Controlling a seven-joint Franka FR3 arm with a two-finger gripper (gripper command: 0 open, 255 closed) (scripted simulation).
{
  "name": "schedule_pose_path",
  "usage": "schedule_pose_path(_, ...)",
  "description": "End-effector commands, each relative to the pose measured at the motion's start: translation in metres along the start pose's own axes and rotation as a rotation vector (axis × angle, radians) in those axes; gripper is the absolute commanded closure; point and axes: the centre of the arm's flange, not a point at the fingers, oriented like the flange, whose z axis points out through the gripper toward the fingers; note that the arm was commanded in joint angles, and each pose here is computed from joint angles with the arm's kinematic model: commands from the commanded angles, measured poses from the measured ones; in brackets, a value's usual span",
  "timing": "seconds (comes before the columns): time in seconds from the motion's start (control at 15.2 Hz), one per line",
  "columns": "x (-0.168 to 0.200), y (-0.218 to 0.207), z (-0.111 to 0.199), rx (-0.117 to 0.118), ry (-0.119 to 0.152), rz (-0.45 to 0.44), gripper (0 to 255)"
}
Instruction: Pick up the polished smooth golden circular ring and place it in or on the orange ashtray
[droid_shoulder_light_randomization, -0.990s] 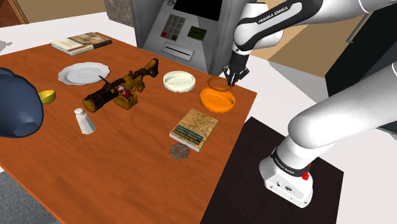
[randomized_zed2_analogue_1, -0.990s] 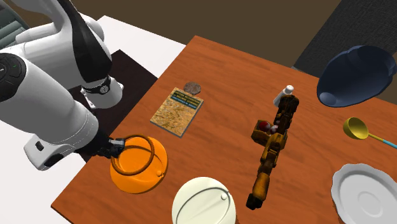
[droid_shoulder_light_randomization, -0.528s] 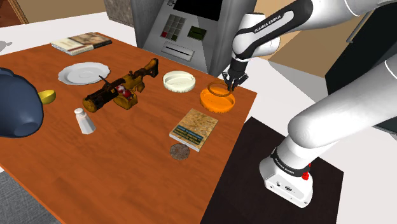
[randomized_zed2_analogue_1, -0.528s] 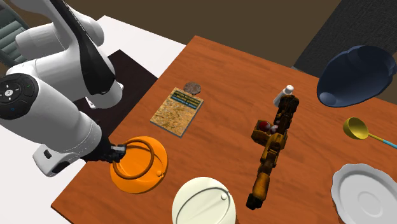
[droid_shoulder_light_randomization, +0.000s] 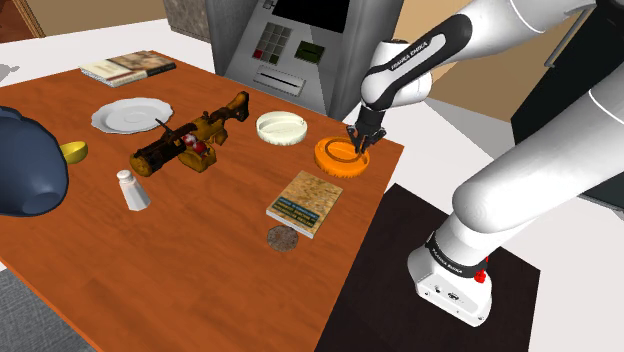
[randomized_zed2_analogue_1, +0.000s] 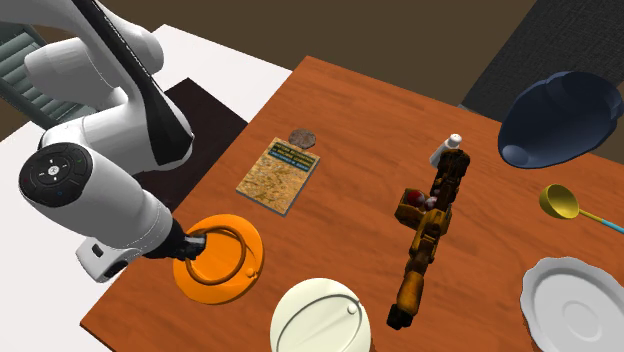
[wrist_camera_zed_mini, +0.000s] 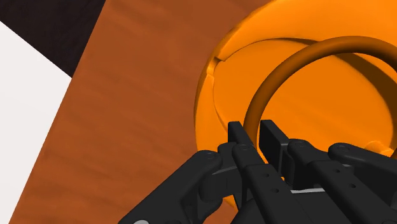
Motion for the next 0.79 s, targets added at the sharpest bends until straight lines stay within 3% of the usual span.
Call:
schedule_pose_path(0.0,0.0002,-0.0010,0.0054,0.000,0.001,0.000,255)
schedule_pose_path(0.46,0.0003,-0.0011,0.0054,0.000,0.001,0.000,255)
schedule_pose_path(0.53,0.0003,-0.0010,0.0054,0.000,0.001,0.000,0)
schedule_pose_path(0.73,0.0003,-0.0010,0.0054,0.000,0.001,0.000,0)
